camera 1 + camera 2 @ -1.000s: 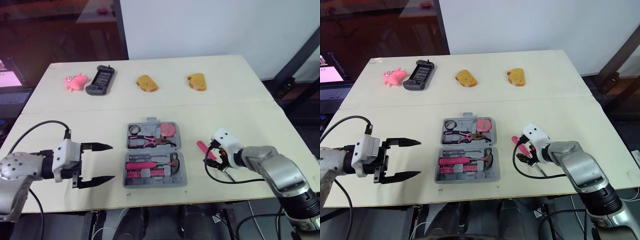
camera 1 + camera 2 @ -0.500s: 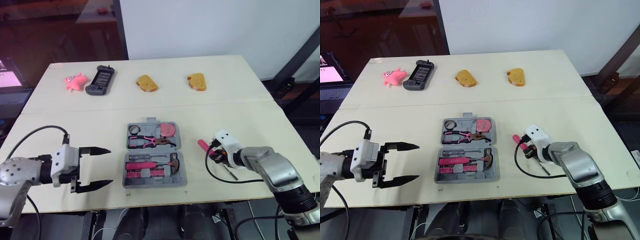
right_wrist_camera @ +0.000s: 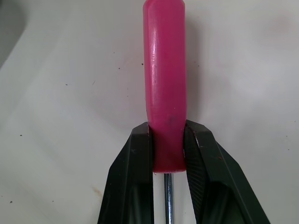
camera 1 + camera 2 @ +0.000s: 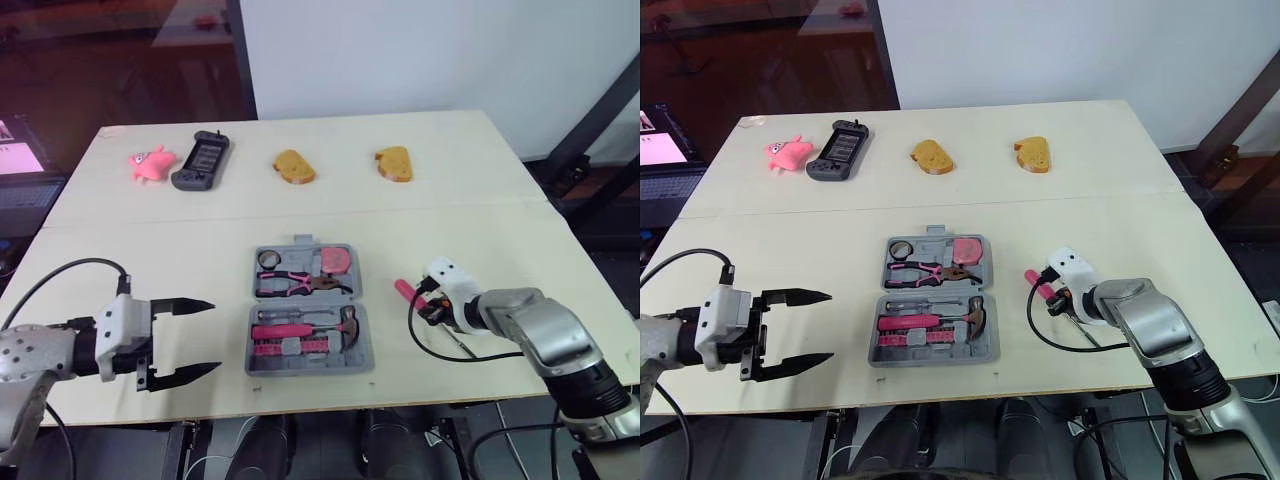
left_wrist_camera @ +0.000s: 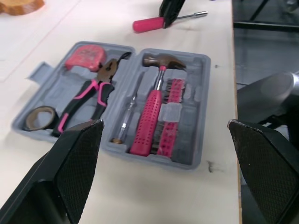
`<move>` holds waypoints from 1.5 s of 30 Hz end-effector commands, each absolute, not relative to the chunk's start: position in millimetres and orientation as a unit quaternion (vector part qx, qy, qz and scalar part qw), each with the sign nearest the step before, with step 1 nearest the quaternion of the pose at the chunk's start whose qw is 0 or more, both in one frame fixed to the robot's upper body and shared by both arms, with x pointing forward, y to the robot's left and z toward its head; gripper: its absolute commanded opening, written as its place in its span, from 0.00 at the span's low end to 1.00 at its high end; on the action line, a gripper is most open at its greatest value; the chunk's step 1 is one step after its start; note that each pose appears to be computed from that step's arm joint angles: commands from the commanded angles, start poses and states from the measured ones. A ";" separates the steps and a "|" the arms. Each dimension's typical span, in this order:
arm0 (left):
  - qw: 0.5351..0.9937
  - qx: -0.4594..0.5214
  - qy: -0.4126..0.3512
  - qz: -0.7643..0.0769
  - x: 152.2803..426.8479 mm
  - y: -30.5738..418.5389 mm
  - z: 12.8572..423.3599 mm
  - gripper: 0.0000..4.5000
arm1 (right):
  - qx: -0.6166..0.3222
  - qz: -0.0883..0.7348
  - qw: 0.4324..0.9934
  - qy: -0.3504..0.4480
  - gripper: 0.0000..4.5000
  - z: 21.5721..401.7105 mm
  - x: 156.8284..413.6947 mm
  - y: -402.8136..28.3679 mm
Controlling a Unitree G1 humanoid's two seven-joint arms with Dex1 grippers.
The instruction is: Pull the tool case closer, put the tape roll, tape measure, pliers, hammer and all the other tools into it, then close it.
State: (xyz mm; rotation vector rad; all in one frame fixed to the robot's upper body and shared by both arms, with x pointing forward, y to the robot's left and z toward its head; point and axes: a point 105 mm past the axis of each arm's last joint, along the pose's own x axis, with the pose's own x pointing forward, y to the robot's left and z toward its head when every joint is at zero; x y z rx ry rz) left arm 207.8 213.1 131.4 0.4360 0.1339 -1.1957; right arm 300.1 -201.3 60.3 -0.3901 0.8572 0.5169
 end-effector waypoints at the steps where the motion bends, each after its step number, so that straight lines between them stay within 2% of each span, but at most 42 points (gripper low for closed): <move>1: 0.806 0.218 0.046 -0.548 207.6 214.9 139.7 1.00 | -0.194 0.267 0.855 0.401 0.09 74.7 298.3 -192.8; 8: 0.808 0.219 0.044 -0.546 209.8 213.6 140.0 1.00 | -0.208 0.277 0.856 0.385 0.09 83.9 306.5 -189.4; 14: 0.808 0.219 0.042 -0.545 211.3 211.7 141.4 1.00 | -0.216 0.288 0.847 0.391 0.09 74.8 305.7 -183.8; 18: 0.811 0.220 0.044 -0.541 210.9 214.0 143.3 1.00 | -0.251 0.309 0.829 0.392 0.09 82.3 302.8 -180.1; 21: 0.814 0.220 0.049 -0.536 209.1 217.5 141.8 1.00 | -0.282 0.334 0.817 0.375 0.09 102.3 300.8 -171.9; 27: 0.817 0.219 0.052 -0.531 208.4 219.1 140.9 1.00 | -0.322 0.389 0.776 0.377 0.09 133.5 294.0 -154.6; 30: 0.817 0.218 0.052 -0.531 208.1 218.4 140.5 1.00 | -0.362 0.415 0.729 0.406 0.09 140.4 286.4 -149.9; 38: 0.824 0.214 0.040 -0.523 199.7 216.1 138.4 1.00 | -0.368 0.482 0.659 0.445 0.09 154.8 266.6 -115.0; 41: 0.830 0.210 0.043 -0.515 195.3 214.8 135.7 1.00 | -0.353 0.485 0.666 0.444 0.09 154.5 273.3 -107.4; 45: 0.836 0.205 0.047 -0.507 191.2 213.1 135.2 1.00 | -0.286 0.400 0.742 0.455 0.09 137.6 309.2 -132.2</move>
